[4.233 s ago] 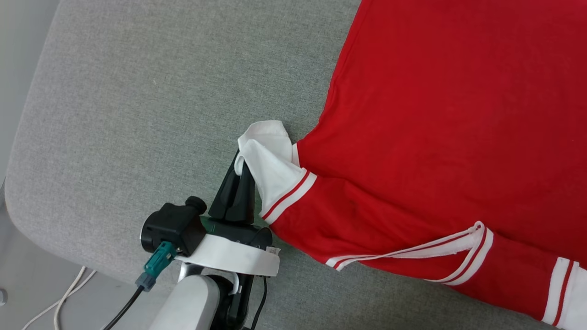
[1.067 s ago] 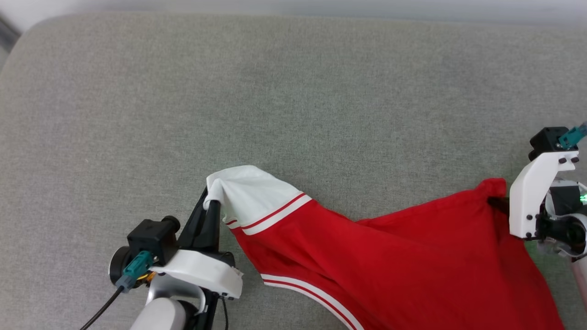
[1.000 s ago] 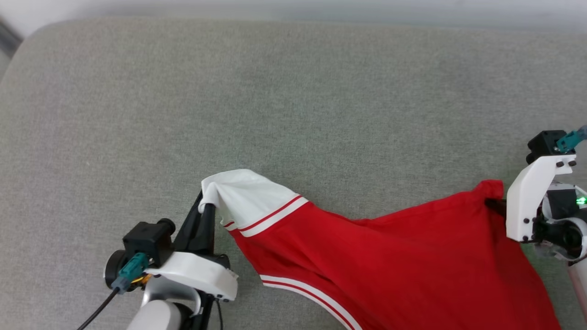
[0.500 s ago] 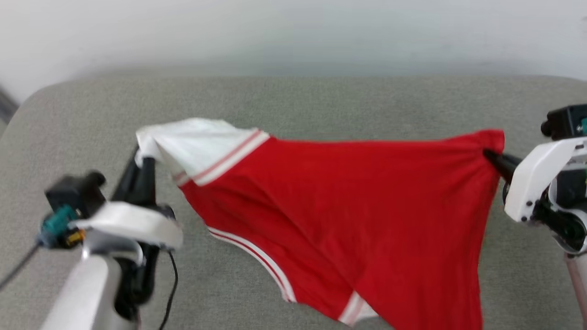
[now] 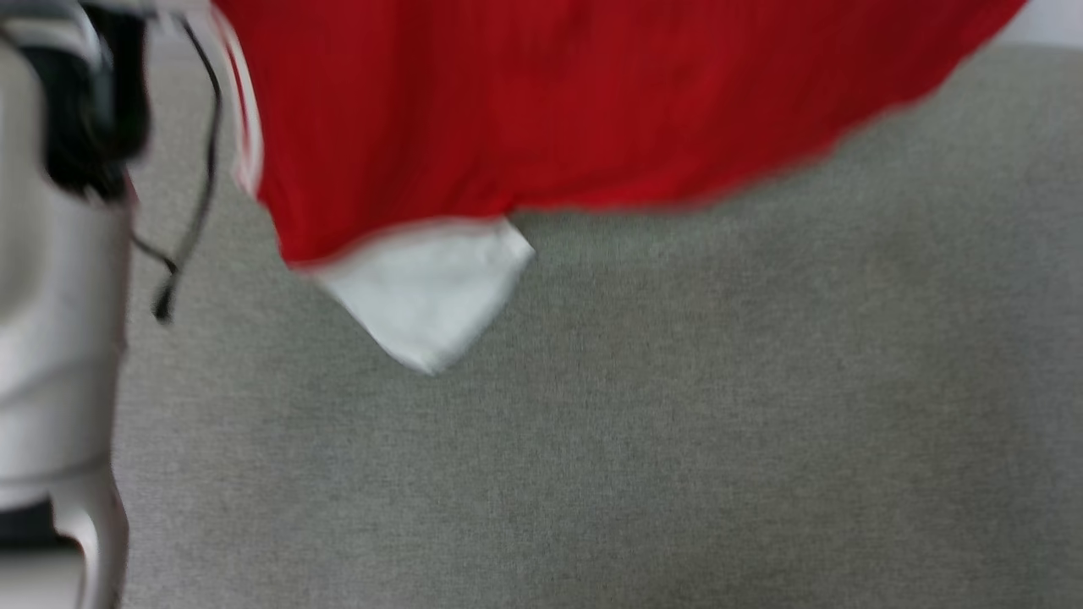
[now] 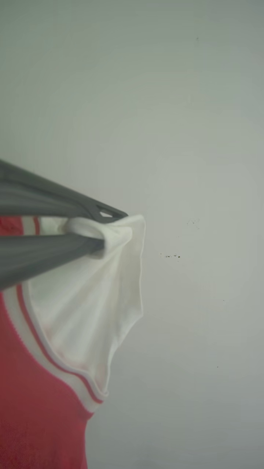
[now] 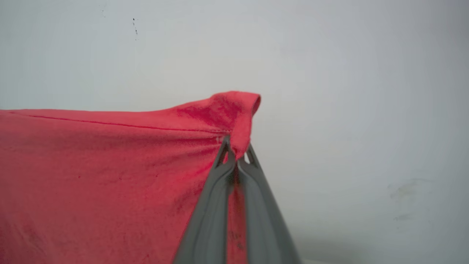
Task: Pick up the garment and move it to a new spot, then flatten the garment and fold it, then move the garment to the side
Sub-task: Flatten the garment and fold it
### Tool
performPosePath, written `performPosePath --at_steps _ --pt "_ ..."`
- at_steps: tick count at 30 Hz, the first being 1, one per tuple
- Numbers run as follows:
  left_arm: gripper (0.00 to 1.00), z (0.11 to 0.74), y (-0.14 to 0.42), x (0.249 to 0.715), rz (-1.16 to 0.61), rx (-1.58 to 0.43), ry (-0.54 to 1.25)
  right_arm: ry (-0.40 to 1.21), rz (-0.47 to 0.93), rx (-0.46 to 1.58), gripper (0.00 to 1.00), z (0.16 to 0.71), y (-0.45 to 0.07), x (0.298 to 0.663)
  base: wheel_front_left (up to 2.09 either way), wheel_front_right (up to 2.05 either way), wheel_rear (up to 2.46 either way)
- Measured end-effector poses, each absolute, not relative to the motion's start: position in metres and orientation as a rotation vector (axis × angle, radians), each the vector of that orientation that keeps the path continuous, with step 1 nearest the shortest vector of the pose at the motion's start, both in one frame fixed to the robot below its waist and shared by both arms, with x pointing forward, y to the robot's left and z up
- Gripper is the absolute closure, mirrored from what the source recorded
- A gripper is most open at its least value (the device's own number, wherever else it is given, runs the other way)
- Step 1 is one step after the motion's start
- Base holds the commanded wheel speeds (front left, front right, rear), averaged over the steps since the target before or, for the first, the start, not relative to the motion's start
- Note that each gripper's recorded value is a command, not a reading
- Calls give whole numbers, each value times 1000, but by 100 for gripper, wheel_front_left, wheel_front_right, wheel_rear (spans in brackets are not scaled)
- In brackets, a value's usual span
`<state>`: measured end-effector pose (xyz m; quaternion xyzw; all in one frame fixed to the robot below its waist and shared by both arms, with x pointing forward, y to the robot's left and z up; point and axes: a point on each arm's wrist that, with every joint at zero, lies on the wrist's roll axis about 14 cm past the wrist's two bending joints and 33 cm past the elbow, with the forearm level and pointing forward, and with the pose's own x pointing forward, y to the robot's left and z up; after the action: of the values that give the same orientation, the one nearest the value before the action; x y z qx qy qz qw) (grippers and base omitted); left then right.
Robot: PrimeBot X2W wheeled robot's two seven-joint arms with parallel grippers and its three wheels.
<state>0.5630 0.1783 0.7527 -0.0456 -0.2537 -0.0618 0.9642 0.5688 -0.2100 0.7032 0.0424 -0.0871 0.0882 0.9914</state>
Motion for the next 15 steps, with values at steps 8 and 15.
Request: performPosePath --at_steps 8,15 --pt "100 805 166 619 -140 -32 -664 -349 173 69 100 758 -215 628 0 0 0" --pt "100 766 158 679 -145 -26 -601 -335 185 62 100 730 -208 683 0 0 0"
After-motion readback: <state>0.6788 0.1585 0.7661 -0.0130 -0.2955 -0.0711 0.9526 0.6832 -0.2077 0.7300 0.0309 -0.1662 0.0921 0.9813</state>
